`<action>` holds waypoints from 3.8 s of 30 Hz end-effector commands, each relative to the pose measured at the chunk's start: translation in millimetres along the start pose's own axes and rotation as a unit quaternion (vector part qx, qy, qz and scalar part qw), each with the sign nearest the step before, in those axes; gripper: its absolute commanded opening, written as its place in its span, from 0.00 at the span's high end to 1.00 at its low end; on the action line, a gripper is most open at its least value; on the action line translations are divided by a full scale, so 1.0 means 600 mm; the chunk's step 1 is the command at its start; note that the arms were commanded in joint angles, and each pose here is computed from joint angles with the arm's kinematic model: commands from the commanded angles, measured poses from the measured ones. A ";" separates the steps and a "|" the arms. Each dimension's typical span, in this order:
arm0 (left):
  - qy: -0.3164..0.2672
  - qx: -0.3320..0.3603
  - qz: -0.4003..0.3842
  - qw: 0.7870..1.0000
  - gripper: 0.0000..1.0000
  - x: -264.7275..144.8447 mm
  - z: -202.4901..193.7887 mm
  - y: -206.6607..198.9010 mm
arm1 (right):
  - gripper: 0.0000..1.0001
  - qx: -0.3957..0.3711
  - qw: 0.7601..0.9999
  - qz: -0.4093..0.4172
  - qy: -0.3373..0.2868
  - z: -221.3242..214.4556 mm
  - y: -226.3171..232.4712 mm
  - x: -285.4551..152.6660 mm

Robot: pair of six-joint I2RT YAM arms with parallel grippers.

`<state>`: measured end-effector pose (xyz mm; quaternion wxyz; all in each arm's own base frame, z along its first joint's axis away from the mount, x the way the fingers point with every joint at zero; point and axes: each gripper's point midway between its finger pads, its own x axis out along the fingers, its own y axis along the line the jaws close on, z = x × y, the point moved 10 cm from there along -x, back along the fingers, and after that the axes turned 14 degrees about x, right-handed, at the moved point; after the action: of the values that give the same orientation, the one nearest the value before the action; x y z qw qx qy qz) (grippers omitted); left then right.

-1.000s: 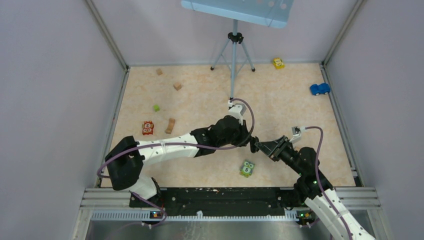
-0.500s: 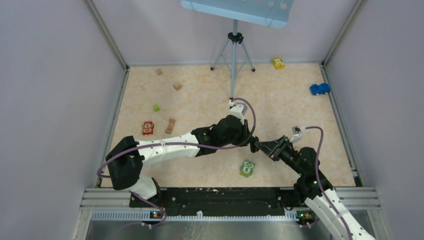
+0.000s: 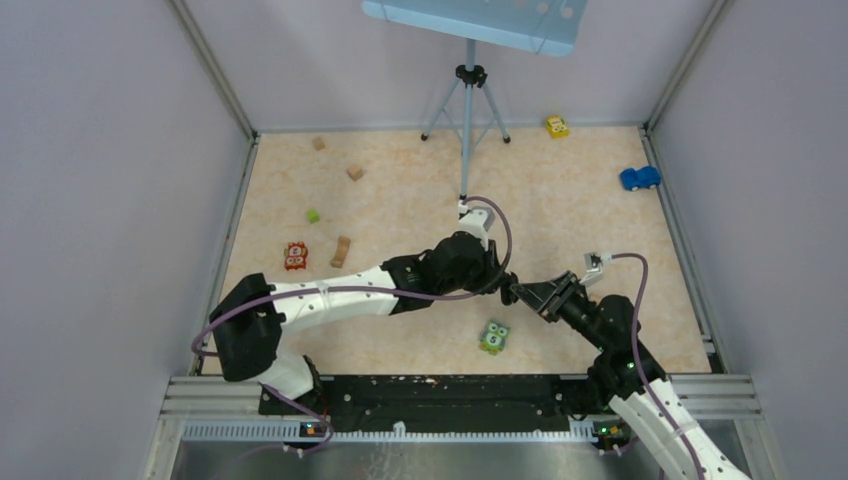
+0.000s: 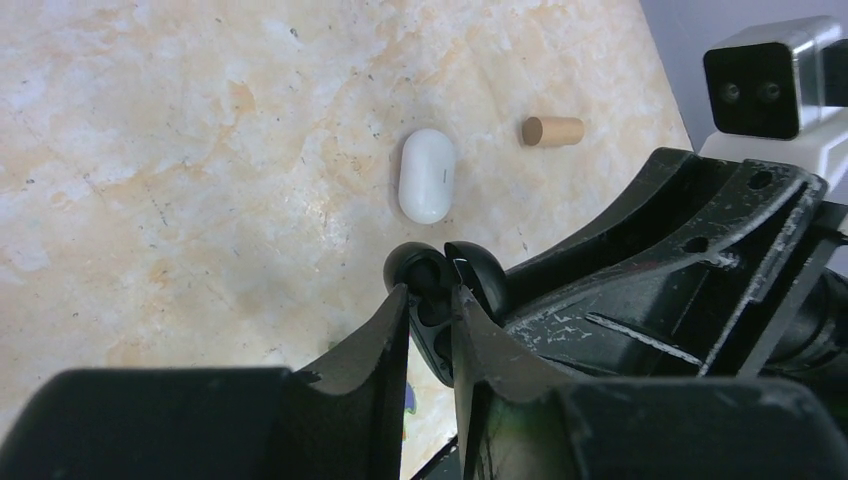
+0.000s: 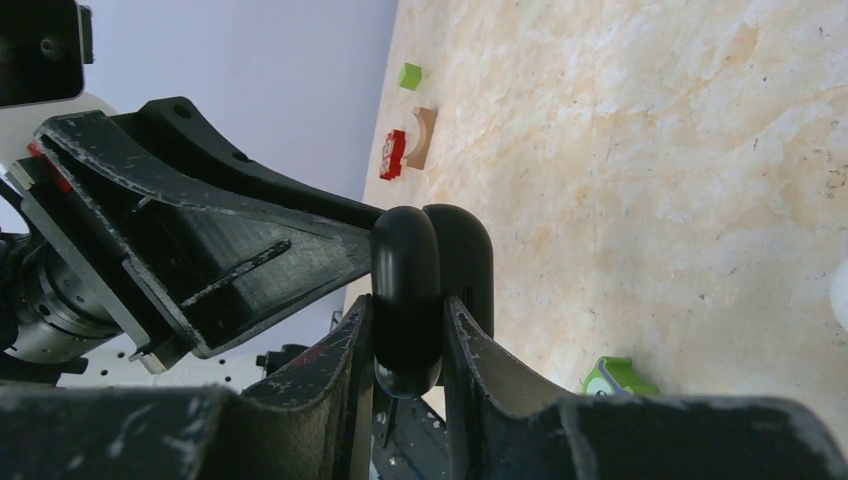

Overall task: Insert the wireless bluetooth earbuds into the charging case
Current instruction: Adjust the left earbud in the left side groove of the charging case, then place the charging case with the earbuds at the center of the board, then adjust the charging case with the earbuds at the center of the board.

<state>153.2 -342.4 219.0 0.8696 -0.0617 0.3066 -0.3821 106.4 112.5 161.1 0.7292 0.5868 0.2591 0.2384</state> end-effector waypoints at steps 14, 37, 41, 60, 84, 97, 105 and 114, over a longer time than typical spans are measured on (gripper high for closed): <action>-0.185 -0.006 0.102 0.977 0.56 -0.181 0.094 0.045 | 0.93 -0.067 0.997 -0.015 0.031 0.039 0.020 0.041; -0.196 -0.045 0.204 0.958 0.50 -0.282 0.029 0.151 | 0.97 -0.019 0.989 -0.052 0.140 0.236 -0.071 0.218; -0.199 -0.051 0.199 0.958 0.49 -0.279 0.032 0.149 | 0.98 -0.003 0.988 -0.070 0.139 0.242 -0.094 0.216; -0.180 -0.047 0.180 0.966 0.48 -0.257 0.032 0.141 | 0.41 -0.092 0.964 -0.249 0.019 0.289 -0.100 0.141; -0.156 -0.022 0.200 0.967 0.44 -0.239 0.028 0.147 | 0.75 -0.175 0.944 -0.279 0.006 0.270 -0.046 0.137; -0.148 -0.017 0.206 0.967 0.44 -0.227 0.028 0.149 | 0.94 -0.157 0.950 -0.264 0.058 0.257 -0.084 0.197; -0.145 -0.017 0.202 0.968 0.44 -0.220 0.030 0.148 | 0.98 -0.150 0.952 -0.256 0.075 0.247 -0.094 0.195; -0.142 -0.016 0.195 0.970 0.44 -0.213 0.032 0.145 | 0.54 -0.201 0.946 -0.243 0.077 0.246 -0.062 0.188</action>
<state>147.7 -187.8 249.8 0.9591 -0.0493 0.2166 -0.1754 285.5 65.8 124.5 0.8248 0.3597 0.4211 0.1141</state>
